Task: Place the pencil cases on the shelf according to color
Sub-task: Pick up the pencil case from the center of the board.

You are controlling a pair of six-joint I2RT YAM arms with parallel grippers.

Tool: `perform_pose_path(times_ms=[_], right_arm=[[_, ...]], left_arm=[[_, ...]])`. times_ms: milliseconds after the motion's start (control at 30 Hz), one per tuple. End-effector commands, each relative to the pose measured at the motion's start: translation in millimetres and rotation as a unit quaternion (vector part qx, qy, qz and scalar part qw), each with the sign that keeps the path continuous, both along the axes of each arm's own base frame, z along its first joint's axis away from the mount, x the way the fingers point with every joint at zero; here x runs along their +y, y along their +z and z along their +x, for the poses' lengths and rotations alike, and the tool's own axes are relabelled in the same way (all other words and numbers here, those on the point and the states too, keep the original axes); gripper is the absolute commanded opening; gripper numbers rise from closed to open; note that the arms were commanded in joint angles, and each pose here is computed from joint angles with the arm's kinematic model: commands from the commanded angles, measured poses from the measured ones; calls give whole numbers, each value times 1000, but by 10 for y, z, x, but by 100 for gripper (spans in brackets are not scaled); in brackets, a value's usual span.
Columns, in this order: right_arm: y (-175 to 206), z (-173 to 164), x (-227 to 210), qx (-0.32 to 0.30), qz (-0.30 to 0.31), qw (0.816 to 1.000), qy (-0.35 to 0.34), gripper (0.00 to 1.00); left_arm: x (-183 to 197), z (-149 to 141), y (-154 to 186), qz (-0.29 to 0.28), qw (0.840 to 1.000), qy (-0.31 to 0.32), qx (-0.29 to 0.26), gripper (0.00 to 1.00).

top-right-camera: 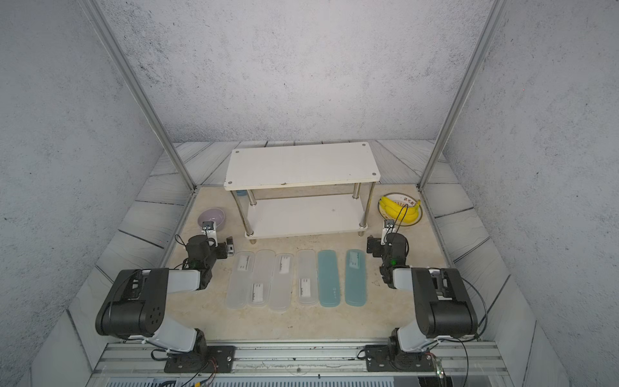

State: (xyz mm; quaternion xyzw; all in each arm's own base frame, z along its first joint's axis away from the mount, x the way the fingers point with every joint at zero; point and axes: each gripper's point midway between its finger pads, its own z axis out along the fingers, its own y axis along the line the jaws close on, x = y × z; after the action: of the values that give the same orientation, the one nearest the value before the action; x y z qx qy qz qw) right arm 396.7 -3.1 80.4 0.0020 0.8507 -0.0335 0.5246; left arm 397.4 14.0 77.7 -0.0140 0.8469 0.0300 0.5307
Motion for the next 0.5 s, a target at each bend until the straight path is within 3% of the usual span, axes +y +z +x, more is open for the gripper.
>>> perform_pose_path(times_ms=[0,467], right_arm=[[60,58,-35,-10,-2,1000,-8,100],[54,57,-32,-9,-1,1000,-8,100]], left_arm=[[42,60,120,0,1000,4,-15,99],[37,57,120,0,1000,3,-15,99]])
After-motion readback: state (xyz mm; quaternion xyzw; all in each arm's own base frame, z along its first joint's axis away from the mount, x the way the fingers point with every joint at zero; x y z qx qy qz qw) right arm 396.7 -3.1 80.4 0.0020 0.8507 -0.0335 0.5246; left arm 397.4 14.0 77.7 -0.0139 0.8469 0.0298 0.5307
